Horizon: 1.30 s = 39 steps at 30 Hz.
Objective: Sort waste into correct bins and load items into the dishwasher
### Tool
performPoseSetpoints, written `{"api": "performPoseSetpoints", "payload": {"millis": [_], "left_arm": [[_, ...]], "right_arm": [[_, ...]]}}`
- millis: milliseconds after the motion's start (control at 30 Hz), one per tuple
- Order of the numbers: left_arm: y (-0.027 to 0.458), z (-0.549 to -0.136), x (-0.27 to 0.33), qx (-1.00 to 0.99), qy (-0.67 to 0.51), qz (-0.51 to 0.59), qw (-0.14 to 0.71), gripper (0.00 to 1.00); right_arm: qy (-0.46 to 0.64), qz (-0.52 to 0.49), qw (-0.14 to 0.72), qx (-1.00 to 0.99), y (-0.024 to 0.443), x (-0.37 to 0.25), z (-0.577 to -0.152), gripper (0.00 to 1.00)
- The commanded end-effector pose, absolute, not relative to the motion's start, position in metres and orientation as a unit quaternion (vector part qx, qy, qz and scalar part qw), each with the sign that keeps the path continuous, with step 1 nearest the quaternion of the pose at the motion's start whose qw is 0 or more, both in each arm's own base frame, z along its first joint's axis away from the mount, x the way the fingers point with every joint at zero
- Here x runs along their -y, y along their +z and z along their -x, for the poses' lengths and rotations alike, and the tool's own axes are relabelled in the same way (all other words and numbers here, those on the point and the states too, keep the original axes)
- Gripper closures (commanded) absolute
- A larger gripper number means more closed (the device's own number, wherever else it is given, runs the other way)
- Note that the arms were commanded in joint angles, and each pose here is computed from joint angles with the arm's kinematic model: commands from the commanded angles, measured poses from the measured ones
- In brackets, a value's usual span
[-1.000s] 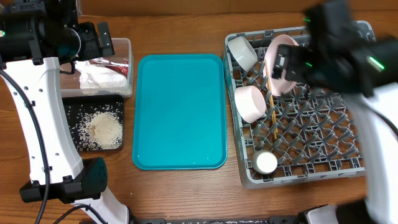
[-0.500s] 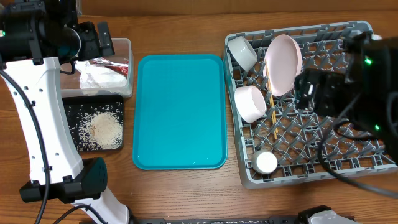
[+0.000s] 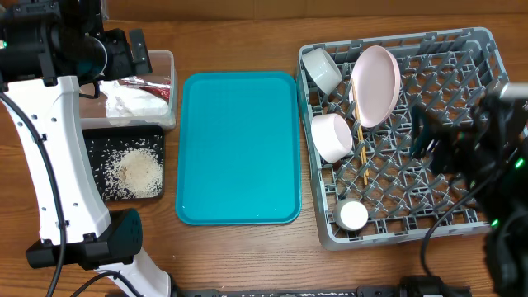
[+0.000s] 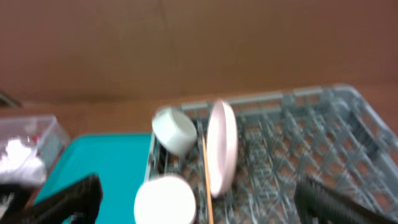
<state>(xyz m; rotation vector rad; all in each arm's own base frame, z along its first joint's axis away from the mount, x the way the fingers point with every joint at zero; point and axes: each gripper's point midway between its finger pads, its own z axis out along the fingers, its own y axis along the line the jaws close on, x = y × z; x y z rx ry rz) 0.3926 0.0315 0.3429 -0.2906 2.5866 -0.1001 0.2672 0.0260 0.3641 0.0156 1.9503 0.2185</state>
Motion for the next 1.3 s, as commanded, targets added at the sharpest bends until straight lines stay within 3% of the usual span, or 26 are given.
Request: {"api": "performPoseSetpoints", "payload": {"millis": [0, 267, 633, 1267], "left_arm": [[0.344, -0.392, -0.028, -0.957, -0.040, 0.105, 0.267, 0.00], [0.344, -0.392, -0.028, -0.957, -0.040, 0.105, 0.267, 0.00], [0.344, -0.392, -0.028, -0.957, -0.040, 0.105, 0.267, 0.00], [0.344, -0.392, -0.028, -0.957, -0.040, 0.105, 0.267, 0.00]], "right_arm": [[0.122, 0.028, 0.576, -0.808, 0.311, -0.038, -0.256, 0.00], [0.148, 0.010, 0.649, -0.746, 0.229, -0.039, -0.250, 0.00], [0.146, 0.004, 0.678, -0.720, 0.178, -0.036, -0.245, 0.00], [0.132, -0.007, 0.693, -0.709, 0.174, -0.029, -0.244, 0.00]]}}
